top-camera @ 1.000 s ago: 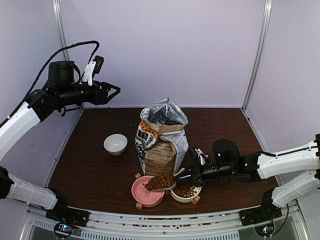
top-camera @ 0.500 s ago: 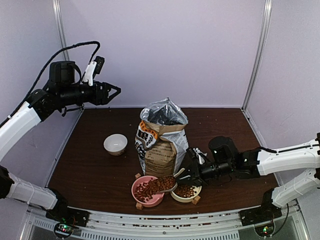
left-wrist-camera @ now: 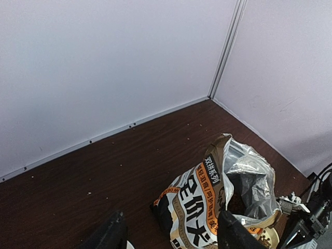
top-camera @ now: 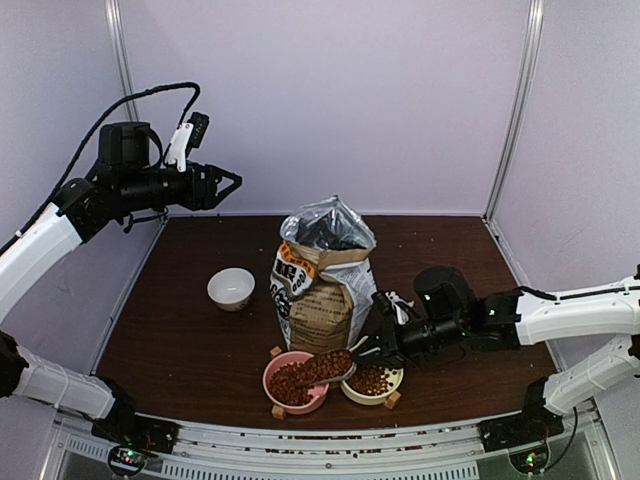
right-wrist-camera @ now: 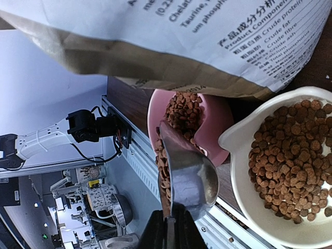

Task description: Serve the pet food

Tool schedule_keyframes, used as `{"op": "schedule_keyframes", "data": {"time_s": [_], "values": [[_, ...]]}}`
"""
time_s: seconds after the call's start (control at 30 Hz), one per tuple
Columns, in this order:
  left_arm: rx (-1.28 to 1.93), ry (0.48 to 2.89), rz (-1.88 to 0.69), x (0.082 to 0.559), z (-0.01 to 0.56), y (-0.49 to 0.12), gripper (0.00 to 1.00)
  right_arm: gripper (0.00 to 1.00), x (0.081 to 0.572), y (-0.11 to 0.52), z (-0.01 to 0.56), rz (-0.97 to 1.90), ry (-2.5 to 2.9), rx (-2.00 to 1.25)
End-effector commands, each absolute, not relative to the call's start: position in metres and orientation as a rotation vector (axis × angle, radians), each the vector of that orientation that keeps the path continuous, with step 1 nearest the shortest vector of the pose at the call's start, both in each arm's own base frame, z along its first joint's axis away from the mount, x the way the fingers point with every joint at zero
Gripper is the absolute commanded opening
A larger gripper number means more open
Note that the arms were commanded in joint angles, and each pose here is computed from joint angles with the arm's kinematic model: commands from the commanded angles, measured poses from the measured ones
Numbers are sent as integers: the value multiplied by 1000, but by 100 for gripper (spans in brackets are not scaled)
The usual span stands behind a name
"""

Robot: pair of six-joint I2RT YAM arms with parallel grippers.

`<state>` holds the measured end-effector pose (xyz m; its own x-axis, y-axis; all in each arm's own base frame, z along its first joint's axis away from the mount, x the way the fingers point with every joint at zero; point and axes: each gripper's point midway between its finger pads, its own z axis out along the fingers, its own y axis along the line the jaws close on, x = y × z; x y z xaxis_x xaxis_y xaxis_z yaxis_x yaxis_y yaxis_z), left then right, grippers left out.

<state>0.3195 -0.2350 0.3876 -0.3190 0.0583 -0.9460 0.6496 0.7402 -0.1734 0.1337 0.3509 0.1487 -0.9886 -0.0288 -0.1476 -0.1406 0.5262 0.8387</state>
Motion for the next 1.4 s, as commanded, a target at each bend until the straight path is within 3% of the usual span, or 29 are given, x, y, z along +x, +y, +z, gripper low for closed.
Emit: {"op": "schedule_keyframes", "data": {"time_s": [0.0,1.03,1.37], "values": [[553,1778,-649,322,394,-234,62,0,143,352,170,1451,2585,-166],[540,1774,-617,321,398,-227,65,0,149,338,221,1262,2576,-291],[534,1773,-613,322,398,-225,66,0,147,351,229,1186,2510,-482]]}}
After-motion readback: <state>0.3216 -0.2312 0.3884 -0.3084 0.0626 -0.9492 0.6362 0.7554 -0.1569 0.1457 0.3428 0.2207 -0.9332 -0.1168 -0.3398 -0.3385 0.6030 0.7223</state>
